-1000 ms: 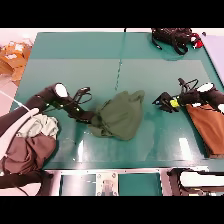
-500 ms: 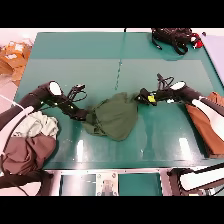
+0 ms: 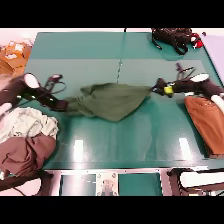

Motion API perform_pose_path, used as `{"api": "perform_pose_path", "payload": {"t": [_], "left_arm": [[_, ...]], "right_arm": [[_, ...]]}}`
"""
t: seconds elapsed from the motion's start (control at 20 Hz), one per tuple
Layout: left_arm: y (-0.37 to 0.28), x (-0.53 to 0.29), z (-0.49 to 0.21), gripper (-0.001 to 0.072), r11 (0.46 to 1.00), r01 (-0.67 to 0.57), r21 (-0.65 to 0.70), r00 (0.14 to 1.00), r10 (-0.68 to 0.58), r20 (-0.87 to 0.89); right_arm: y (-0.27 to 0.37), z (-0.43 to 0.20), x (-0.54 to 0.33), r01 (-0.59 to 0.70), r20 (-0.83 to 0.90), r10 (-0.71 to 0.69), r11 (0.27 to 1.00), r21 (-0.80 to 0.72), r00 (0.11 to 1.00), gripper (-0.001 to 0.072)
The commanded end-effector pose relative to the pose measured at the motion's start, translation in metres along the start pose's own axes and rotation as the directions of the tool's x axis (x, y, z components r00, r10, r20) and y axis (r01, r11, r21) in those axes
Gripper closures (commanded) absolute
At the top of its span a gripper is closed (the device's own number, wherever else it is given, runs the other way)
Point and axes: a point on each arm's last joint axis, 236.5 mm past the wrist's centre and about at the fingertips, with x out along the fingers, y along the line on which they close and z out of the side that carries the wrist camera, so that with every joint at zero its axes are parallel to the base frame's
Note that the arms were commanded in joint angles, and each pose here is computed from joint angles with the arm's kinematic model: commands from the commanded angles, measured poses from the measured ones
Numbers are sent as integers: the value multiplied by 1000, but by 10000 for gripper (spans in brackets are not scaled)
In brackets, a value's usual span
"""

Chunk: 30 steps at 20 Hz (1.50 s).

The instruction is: Fold the shirts.

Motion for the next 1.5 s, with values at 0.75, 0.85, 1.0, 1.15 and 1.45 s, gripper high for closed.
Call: {"api": "perform_pose_path", "payload": {"t": [0.75, 0.85, 1.0, 1.15, 1.45], "left_arm": [[-87, -418, 58, 683, 988, -151, 33, 544, 55, 838], [-104, -466, 52, 683, 983, -177, 50, 428, 31, 903], [-117, -509, 47, 683, 977, -206, 50, 297, 14, 955], [-99, -471, 76, 683, 981, -188, 51, 375, 24, 927], [-76, -222, 171, 682, 983, 100, 156, 728, -179, 662]], "right_arm": [[205, -8, -416, 207, 790, 191, 905, -371, 583, 700], [229, -29, -441, 246, 821, 233, 881, -405, 521, 700], [243, -42, -460, 269, 848, 267, 867, -419, 457, 699], [219, -27, -436, 236, 832, 224, 893, -384, 507, 699], [48, -5, -235, 93, 583, -3, 988, -124, 813, 699]]}}
